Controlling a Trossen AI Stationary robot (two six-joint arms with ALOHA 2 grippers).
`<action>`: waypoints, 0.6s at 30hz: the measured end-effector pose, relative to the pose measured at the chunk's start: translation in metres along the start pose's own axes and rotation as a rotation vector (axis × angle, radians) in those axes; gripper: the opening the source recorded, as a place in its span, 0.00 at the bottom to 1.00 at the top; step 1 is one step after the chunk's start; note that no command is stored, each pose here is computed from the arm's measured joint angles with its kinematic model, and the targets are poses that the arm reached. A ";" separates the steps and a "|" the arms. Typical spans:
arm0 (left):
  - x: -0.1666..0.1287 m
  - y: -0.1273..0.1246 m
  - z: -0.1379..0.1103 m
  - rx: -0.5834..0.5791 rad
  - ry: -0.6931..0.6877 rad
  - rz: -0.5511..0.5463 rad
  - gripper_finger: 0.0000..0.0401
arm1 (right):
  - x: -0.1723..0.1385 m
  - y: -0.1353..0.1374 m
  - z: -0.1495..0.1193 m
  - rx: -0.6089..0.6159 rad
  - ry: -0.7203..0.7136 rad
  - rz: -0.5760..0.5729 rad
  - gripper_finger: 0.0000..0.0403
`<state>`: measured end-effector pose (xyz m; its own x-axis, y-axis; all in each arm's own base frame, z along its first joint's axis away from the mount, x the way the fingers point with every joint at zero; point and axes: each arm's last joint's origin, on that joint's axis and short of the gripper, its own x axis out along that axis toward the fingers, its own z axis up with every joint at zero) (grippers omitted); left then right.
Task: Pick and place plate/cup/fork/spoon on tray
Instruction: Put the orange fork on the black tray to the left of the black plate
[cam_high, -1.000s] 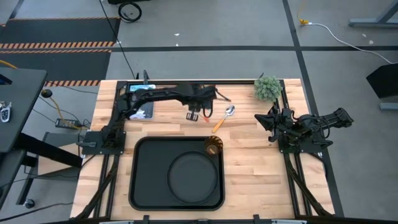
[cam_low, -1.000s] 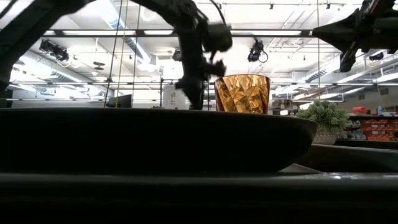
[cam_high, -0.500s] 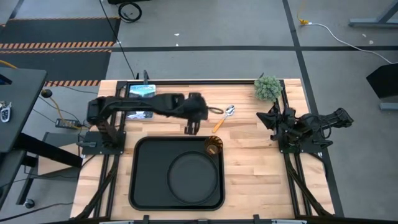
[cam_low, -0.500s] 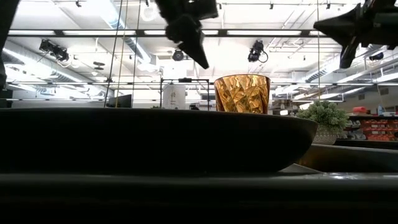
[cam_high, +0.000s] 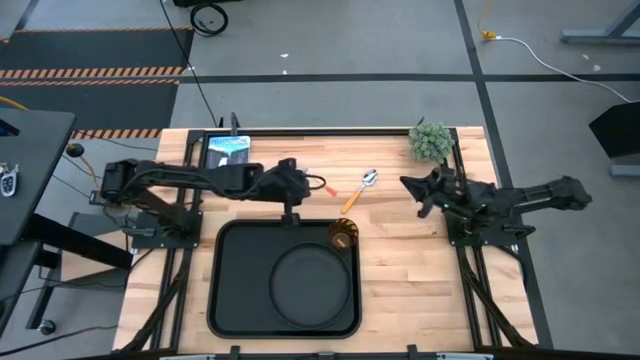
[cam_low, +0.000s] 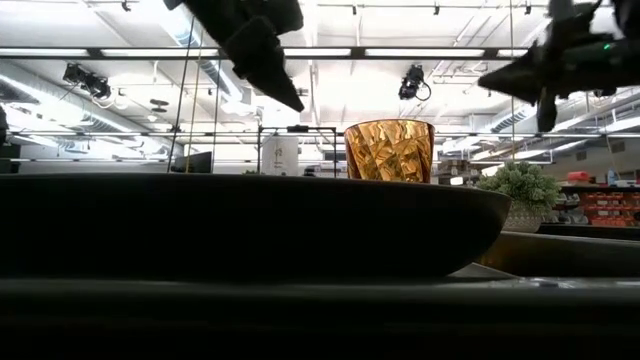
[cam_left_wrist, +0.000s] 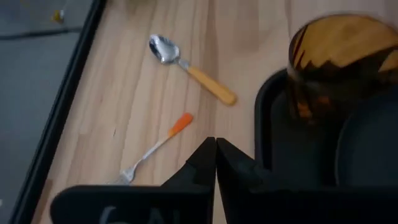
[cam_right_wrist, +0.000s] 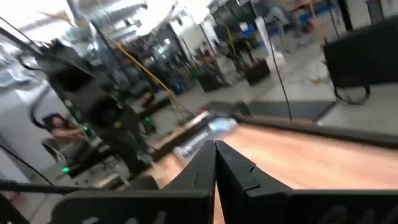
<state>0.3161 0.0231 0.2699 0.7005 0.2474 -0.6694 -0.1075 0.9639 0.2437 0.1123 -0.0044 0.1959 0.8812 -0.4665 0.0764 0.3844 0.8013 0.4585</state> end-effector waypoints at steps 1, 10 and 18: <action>-0.001 0.000 -0.002 -0.010 -0.019 -0.001 0.05 | 0.004 -0.001 -0.002 0.004 0.017 -0.012 0.04; -0.003 0.002 -0.028 -0.092 -0.111 -0.029 0.05 | 0.035 -0.021 -0.019 0.011 0.168 -0.073 0.04; -0.005 0.000 -0.058 -0.149 -0.151 -0.044 0.05 | 0.070 -0.027 -0.013 -0.028 0.292 -0.071 0.04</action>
<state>0.2716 0.0273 0.2326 0.8032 0.1980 -0.5619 -0.1697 0.9801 0.1027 0.1673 -0.0537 0.1778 0.8919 -0.3980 -0.2147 0.4522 0.7823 0.4285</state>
